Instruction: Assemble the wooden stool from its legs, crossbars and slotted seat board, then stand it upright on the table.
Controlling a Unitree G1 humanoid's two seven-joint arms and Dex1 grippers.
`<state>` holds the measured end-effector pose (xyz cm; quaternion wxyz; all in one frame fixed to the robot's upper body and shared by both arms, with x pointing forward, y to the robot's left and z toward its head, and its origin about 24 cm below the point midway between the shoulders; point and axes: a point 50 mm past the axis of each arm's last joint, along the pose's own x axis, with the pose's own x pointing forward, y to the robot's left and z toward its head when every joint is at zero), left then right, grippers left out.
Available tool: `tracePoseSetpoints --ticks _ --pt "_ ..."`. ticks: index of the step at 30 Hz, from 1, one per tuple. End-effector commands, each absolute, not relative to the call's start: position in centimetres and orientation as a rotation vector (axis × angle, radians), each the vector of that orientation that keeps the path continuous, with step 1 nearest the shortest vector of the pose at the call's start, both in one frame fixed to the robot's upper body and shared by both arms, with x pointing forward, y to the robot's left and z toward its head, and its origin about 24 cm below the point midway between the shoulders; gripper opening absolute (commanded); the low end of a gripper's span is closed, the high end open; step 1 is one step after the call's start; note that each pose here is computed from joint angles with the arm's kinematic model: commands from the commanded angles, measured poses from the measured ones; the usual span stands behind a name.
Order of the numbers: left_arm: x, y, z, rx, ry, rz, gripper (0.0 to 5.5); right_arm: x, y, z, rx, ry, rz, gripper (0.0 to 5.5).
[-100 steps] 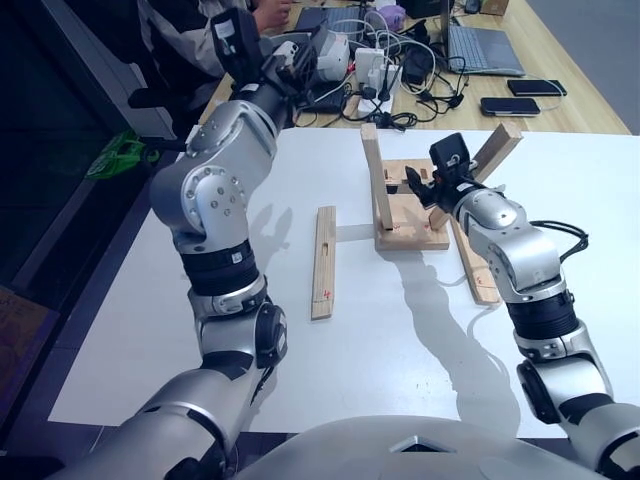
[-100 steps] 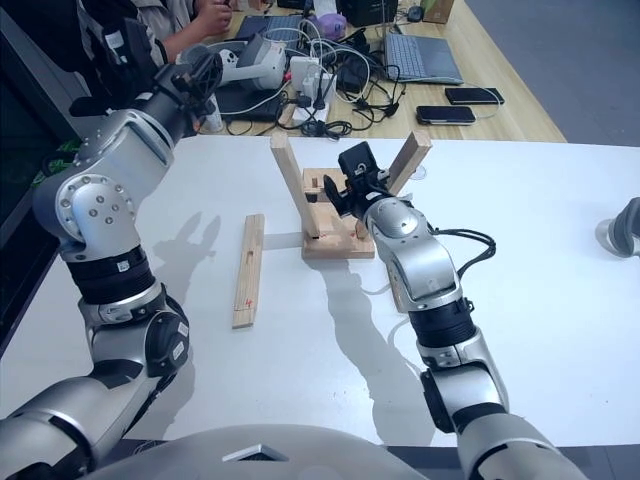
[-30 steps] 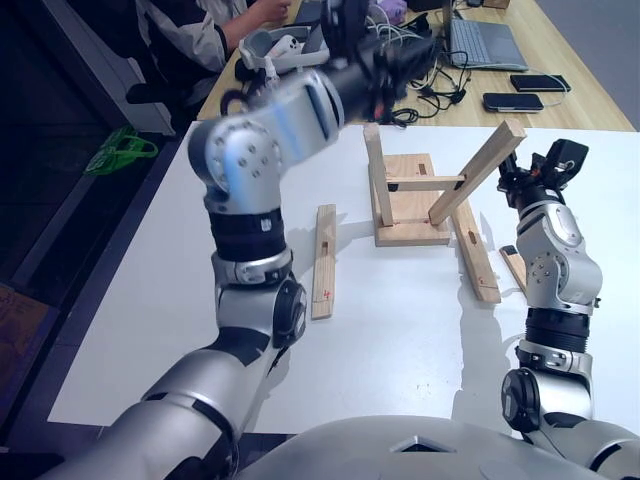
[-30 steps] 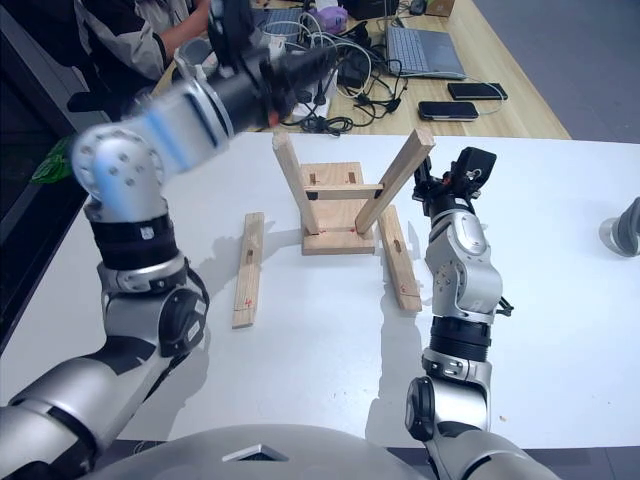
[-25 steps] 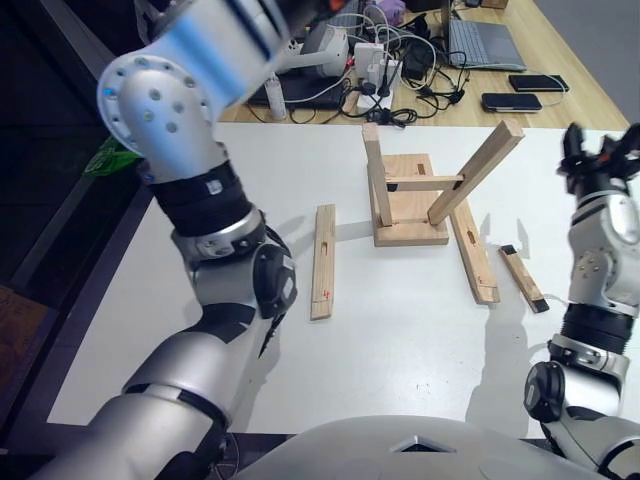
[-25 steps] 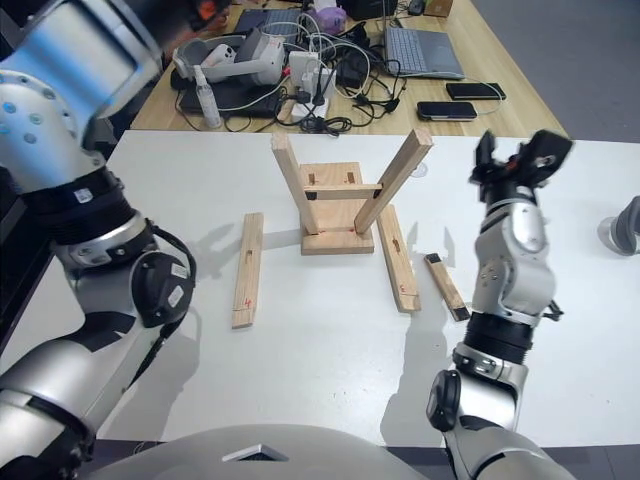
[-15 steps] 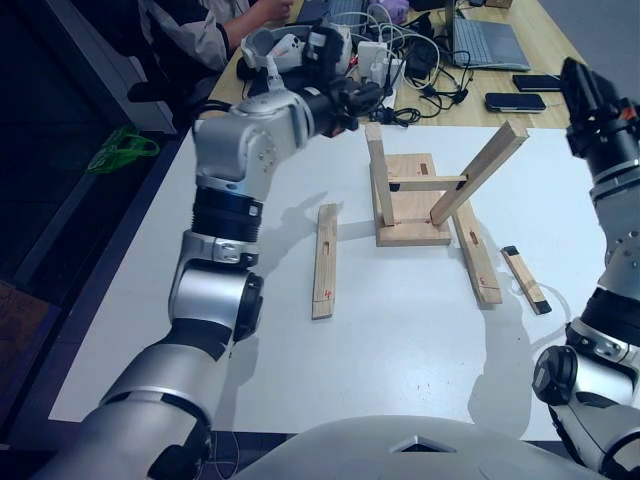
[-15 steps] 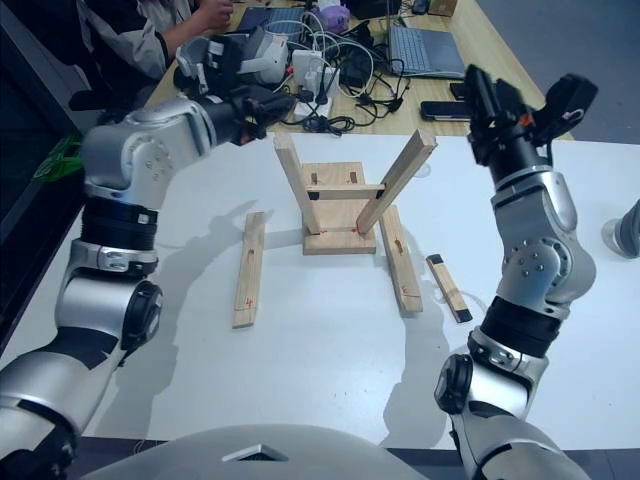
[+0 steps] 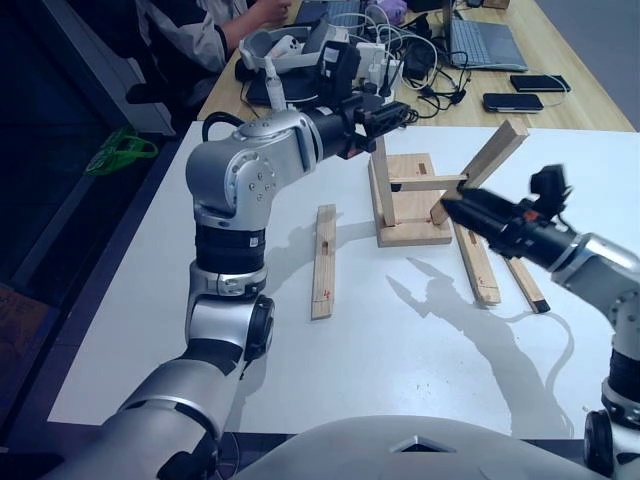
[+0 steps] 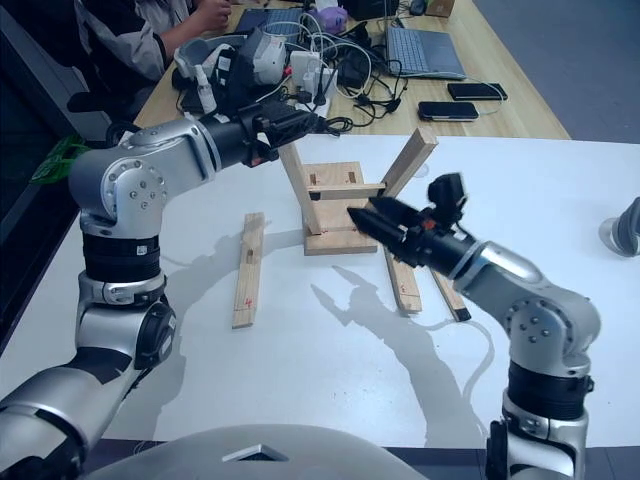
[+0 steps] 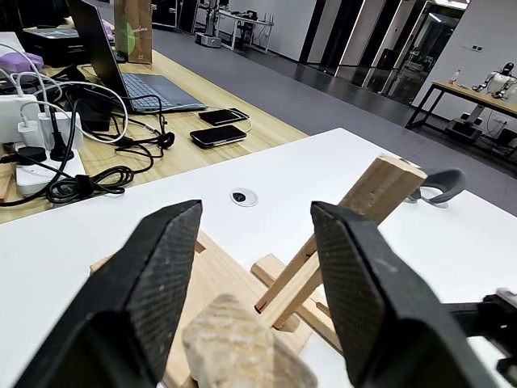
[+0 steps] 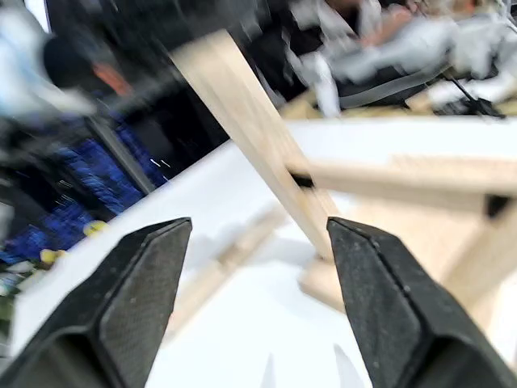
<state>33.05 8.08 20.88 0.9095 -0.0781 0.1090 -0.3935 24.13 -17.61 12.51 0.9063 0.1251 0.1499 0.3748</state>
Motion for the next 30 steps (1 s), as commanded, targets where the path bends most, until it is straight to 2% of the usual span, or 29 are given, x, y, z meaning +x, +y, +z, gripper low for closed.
tracePoseSetpoints --ticks 1,5,10,16,19,22,25,27,30 --pt "32.5 8.2 21.5 -0.205 0.225 -0.822 2.48 26.2 -18.6 10.6 0.106 0.321 0.586 3.15" --pt "31.8 7.6 21.9 -0.22 0.226 -0.868 2.48 29.2 -19.2 10.3 0.042 0.256 0.416 3.15" --pt "31.4 6.8 22.7 -0.285 0.201 -0.896 2.48 32.0 -19.0 9.8 0.004 0.225 0.329 3.15" --pt "31.1 5.3 23.7 -0.359 0.189 -0.937 2.48 35.8 -18.6 10.8 -0.08 0.169 0.334 3.15" --pt "30.9 4.4 24.0 -0.382 0.182 -0.95 2.48 36.8 -18.8 11.6 -0.12 0.138 0.346 3.15" --pt "30.9 4.1 24.7 -0.41 0.157 -0.956 2.48 36.6 -20.0 13.1 -0.16 0.087 0.334 3.15" --pt "31.5 4.9 25.7 -0.425 0.109 -0.912 2.48 35.3 -21.6 15.0 -0.157 0.026 0.321 3.15" --pt "32.5 6.8 27.4 -0.453 0.026 -0.827 2.48 33.0 -22.1 17.2 -0.043 -0.055 0.378 3.15" --pt "33.7 10.0 29.4 -0.489 -0.08 -0.694 2.48 29.5 -20.9 19.5 0.118 -0.126 0.545 3.15"
